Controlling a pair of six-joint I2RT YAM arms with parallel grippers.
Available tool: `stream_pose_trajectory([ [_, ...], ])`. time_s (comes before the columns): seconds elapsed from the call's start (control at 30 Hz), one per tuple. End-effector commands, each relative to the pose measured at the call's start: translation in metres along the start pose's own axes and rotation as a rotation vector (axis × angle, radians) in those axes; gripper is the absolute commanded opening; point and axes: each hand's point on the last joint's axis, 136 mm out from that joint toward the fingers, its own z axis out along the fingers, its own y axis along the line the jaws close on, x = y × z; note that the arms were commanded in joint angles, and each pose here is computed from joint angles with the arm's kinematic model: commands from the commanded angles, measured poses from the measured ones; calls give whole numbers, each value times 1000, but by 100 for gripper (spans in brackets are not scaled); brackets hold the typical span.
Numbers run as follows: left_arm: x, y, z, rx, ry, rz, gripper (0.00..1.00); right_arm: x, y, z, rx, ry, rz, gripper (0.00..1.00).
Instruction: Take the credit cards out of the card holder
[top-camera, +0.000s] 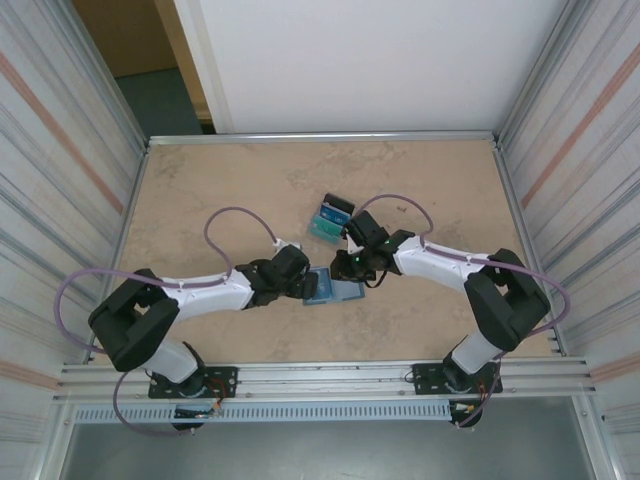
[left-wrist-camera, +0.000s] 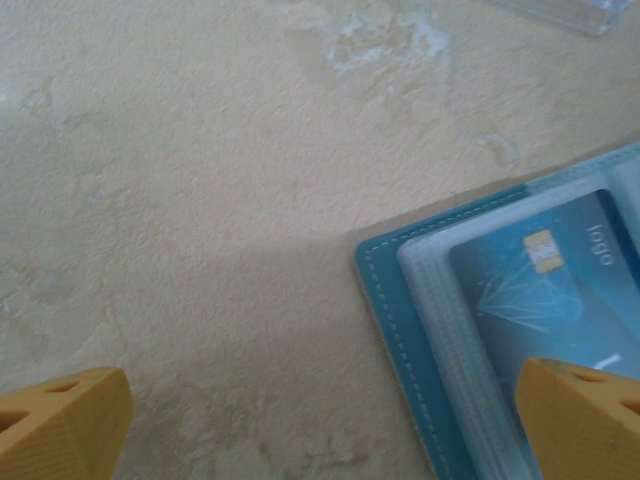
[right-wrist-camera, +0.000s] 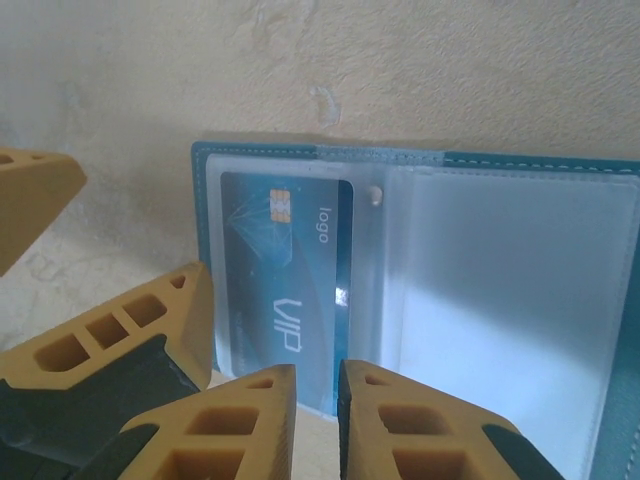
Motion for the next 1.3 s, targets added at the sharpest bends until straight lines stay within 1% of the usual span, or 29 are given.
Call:
stream_pose_trajectory([
  [0.0, 2, 5, -1, 5, 2, -36, 99, -1, 4, 6, -55, 17, 33, 18],
  [0.37, 11, 5, 9, 0, 53, -34, 99, 5, -8, 18, -40, 52, 60, 18],
  [0.77, 17, 8, 9, -20, 92, -19, 99, 8, -12, 27, -86, 83, 100, 16],
  [1.27, 20, 11, 10, -39, 108, -17, 99, 14, -16, 39, -131, 114, 132, 16],
])
